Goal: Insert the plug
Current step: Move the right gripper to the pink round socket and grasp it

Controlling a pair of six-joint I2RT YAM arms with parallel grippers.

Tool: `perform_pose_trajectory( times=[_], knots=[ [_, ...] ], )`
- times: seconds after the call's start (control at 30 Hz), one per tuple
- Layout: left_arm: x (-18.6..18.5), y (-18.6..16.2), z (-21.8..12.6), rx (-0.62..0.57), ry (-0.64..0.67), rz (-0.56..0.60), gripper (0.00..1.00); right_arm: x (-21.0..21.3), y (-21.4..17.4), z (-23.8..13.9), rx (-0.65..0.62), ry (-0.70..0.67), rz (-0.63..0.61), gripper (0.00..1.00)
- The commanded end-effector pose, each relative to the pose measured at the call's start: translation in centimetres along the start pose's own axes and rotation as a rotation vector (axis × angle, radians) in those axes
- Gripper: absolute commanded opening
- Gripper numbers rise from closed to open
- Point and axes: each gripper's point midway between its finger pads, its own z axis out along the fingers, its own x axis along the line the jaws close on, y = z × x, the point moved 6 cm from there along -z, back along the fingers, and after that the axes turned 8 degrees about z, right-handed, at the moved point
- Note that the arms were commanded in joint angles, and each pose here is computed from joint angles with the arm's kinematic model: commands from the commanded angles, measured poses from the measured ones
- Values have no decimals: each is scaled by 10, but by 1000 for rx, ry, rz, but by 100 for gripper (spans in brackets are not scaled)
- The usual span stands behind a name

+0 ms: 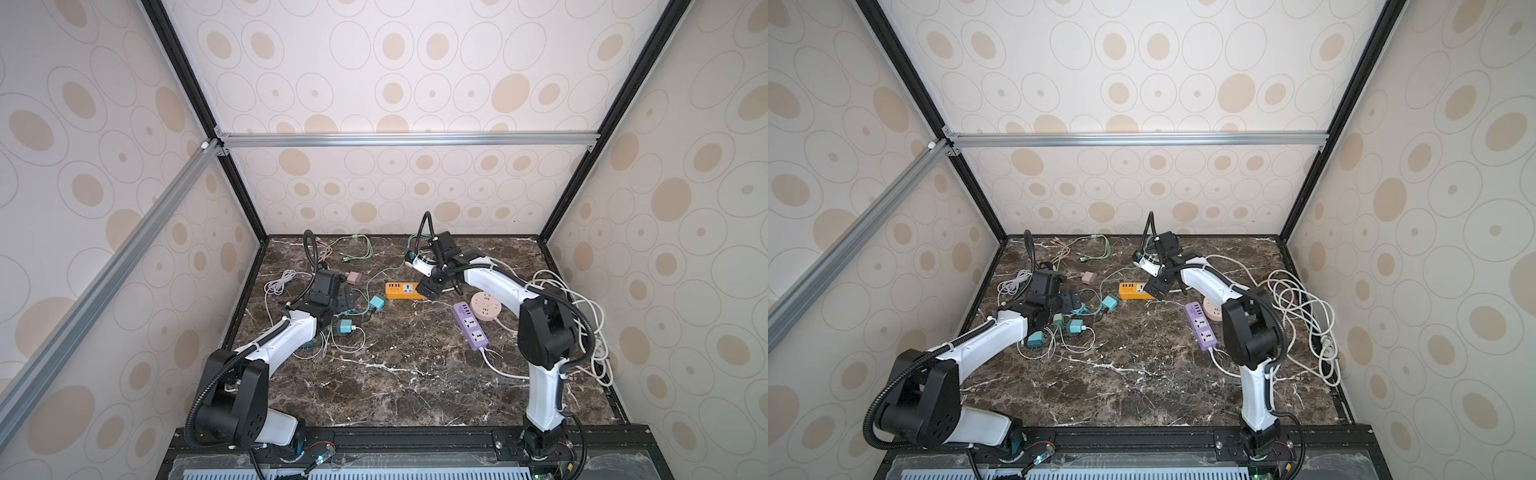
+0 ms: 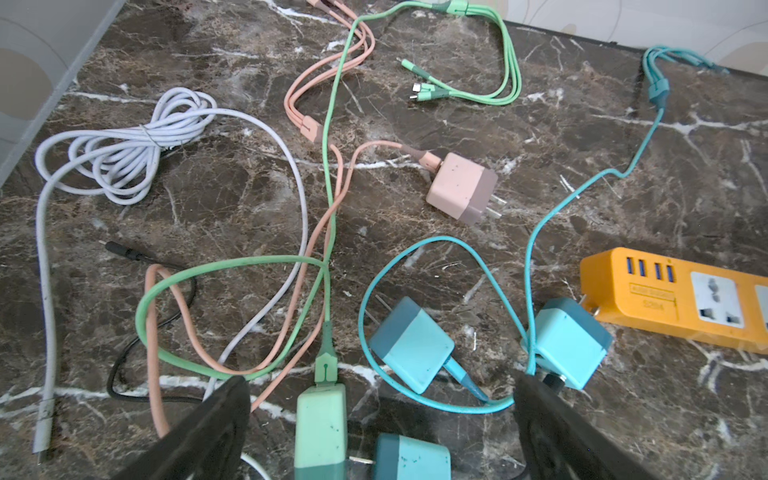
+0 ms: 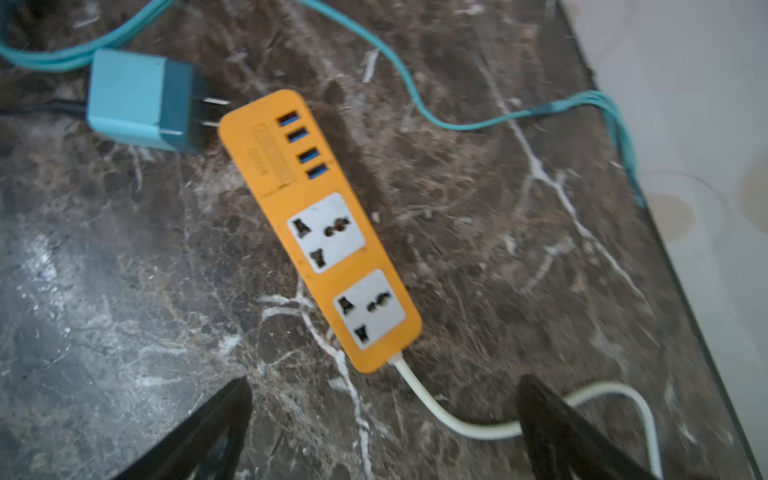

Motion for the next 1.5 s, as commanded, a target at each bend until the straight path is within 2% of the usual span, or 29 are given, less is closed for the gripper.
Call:
perform_pose_trajectory(
  times=[0.0,0.07,0.13,0.2,0.3,0.47,0.6,0.67,0.83,0.93,1.2,1.47],
  knots=[
    [0,9,1,-47,22,-47,98,-28,-9,-27,-89,-264,423,100],
    [1,11,0,-57,29,-56,98,-34,-24,-42,-113,-280,612,100],
    [2,13,-1,-71,34,-64,98,-38,-41,-53,-114,-239,813,100],
    [2,15,-3,-87,35,-75,98,-41,-58,-59,-103,-217,962,100],
    [4,18,-4,-105,49,-87,98,-48,-89,-71,-93,-310,1174,100],
    [9,18,-9,-135,78,-100,98,-62,-125,-82,-103,-300,1410,100],
    [16,16,-15,-166,108,-107,98,-80,-147,-86,-64,-312,1536,100],
    [19,16,-18,-180,119,-110,98,-84,-153,-80,7,-286,1573,100],
    [22,15,-21,-204,128,-116,98,-98,-162,-65,208,-381,1552,100],
    [24,12,-21,-199,137,-110,98,-101,-165,-54,273,-397,1610,100],
    [26,6,-18,-181,152,-93,98,-107,-158,-26,332,-343,1682,100],
    [28,2,-17,-163,174,-78,98,-123,-182,-14,348,-501,1716,100]
  ],
)
